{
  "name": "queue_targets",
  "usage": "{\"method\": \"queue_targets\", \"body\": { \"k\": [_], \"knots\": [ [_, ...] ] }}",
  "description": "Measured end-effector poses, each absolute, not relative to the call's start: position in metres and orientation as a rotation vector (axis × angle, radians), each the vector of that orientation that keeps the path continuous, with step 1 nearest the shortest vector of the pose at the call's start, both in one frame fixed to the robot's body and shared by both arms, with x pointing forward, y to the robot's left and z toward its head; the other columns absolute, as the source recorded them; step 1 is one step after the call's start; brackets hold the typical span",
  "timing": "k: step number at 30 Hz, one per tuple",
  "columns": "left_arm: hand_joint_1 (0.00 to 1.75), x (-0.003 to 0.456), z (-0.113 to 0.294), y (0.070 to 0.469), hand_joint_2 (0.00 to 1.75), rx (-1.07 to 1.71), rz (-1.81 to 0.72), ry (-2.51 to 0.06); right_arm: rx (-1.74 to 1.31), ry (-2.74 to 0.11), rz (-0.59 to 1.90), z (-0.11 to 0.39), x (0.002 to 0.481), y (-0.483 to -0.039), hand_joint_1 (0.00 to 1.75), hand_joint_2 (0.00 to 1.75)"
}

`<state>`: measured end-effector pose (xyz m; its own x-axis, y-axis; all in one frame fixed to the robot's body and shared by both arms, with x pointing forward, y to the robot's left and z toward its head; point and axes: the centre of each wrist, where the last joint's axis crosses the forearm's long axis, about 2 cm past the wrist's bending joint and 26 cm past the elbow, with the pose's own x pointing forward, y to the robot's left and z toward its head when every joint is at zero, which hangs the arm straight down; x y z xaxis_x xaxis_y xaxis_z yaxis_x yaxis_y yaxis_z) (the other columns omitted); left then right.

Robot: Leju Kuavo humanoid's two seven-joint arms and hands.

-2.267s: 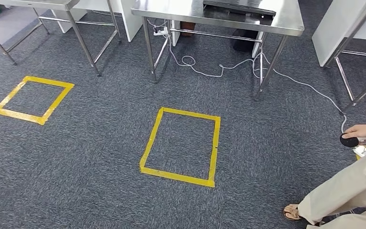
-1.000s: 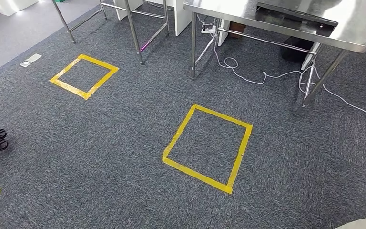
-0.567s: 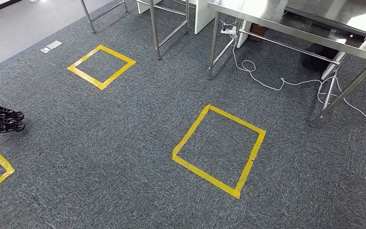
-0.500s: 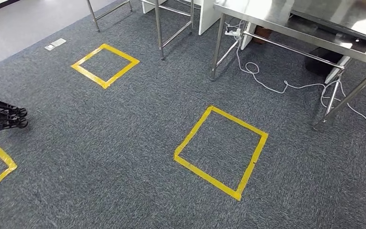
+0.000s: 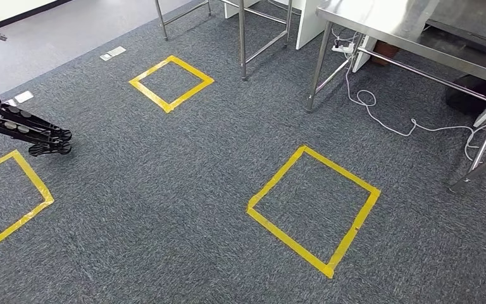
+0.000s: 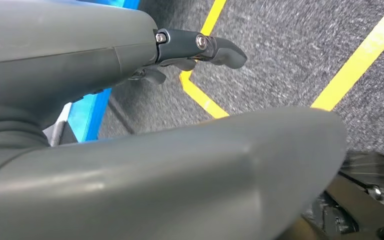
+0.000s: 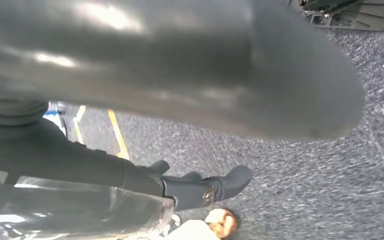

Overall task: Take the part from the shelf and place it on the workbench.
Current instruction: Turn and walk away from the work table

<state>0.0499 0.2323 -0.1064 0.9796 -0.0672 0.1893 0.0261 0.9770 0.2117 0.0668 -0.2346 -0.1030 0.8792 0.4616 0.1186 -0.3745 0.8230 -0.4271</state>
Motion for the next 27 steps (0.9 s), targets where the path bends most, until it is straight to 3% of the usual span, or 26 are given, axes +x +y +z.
{"method": "queue_targets", "body": {
  "k": [27],
  "knots": [
    [0.0, 0.047, -0.104, 0.218, 0.0, 0.26, 0.029, -0.006, -0.375, -0.155, 0.809, -0.102, 0.06, -0.212, 0.0, 0.0]
  ]
}}
